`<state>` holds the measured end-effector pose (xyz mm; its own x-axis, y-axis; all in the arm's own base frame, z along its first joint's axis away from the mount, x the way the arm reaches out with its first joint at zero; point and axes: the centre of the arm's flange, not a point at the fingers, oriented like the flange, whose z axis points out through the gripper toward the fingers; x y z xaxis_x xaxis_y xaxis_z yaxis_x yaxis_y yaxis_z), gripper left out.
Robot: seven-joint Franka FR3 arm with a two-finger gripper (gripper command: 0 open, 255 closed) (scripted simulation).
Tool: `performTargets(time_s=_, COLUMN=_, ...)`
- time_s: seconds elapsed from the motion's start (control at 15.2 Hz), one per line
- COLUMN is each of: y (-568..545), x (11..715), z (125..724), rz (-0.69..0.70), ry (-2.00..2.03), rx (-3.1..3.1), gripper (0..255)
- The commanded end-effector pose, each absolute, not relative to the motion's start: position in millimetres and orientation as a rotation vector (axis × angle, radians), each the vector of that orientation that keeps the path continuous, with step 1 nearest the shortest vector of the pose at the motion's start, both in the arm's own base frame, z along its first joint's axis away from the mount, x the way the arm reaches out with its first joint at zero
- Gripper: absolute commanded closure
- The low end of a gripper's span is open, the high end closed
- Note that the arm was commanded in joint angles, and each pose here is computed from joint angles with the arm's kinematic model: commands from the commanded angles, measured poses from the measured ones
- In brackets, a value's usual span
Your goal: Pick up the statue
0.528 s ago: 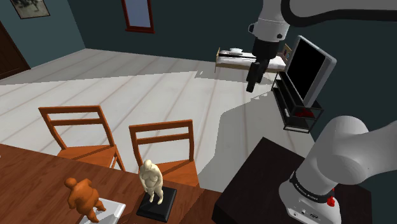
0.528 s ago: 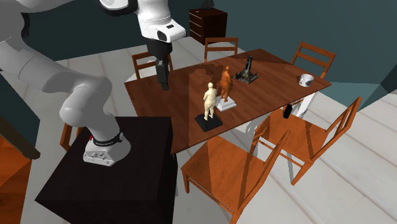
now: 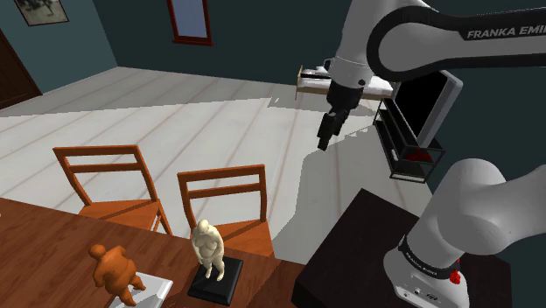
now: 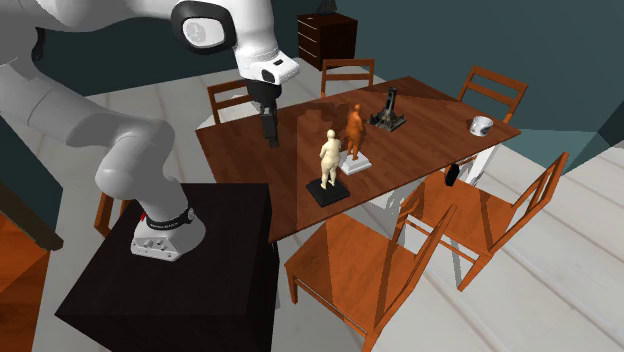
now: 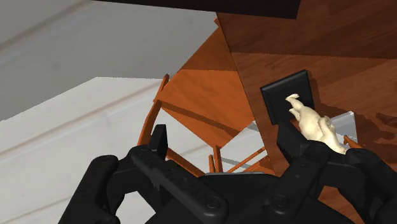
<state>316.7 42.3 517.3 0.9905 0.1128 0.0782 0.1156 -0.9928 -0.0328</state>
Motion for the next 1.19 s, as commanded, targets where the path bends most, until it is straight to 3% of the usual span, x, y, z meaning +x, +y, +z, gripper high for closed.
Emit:
performTargets(time_s=0.0, y=61.3, x=317.7, z=499.3, rz=-0.155, ry=-0.179, rx=-3.091, gripper=0)
performTargets(time_s=1.12, y=217.1, x=359.4, z=355.3, rz=-0.409, ry=-0.206, rx=-3.031, gripper=0)
